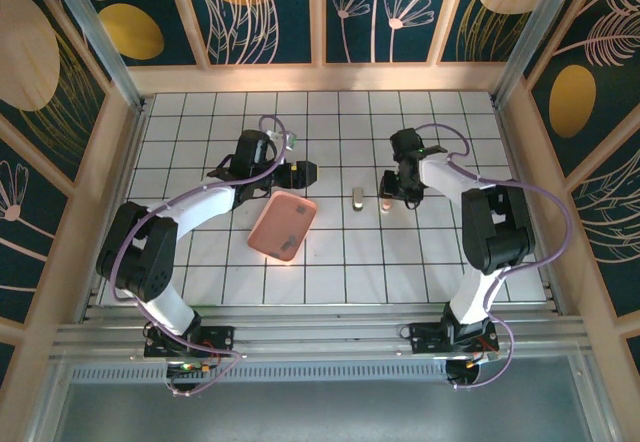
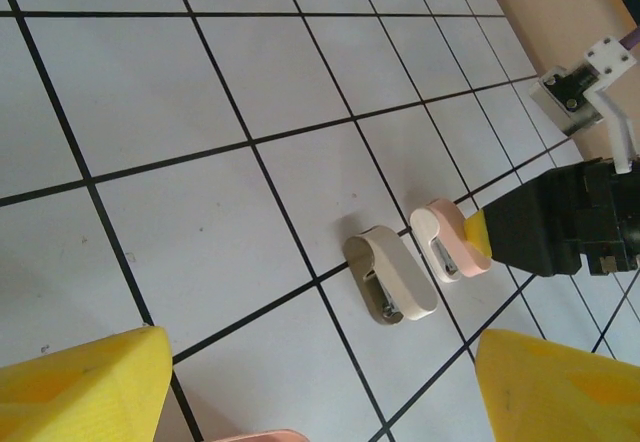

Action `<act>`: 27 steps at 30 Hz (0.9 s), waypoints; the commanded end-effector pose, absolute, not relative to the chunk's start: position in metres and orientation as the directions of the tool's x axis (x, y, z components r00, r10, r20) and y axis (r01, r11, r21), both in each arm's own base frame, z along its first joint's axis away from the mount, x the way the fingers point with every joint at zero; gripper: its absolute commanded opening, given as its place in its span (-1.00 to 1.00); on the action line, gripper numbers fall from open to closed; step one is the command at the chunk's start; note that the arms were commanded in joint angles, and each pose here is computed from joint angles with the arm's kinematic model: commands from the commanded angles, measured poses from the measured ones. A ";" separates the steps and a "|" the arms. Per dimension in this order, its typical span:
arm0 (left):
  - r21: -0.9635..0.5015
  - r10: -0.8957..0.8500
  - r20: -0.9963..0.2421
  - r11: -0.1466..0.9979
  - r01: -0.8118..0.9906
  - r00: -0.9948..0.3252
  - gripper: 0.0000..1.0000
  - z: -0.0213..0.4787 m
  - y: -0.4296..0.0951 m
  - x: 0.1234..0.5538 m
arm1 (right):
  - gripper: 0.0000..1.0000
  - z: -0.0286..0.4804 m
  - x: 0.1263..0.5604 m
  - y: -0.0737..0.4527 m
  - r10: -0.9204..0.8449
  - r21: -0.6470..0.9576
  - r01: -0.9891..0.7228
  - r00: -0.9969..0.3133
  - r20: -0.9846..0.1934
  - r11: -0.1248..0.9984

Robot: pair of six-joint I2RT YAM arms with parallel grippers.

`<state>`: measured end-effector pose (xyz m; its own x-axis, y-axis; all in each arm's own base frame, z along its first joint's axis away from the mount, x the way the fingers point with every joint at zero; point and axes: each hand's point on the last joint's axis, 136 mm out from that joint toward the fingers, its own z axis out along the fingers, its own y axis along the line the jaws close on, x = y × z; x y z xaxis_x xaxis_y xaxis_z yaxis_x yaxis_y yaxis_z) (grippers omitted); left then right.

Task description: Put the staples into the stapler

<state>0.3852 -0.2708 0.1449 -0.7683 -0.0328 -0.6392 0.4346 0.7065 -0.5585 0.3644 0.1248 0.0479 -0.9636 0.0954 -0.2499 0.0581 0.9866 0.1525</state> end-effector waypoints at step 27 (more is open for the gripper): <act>-0.550 -0.013 -0.639 0.707 0.445 -0.769 0.59 0.143 -0.270 0.388 | -0.08 0.050 0.369 0.136 -0.014 0.068 -0.028 -0.980 -0.196 0.997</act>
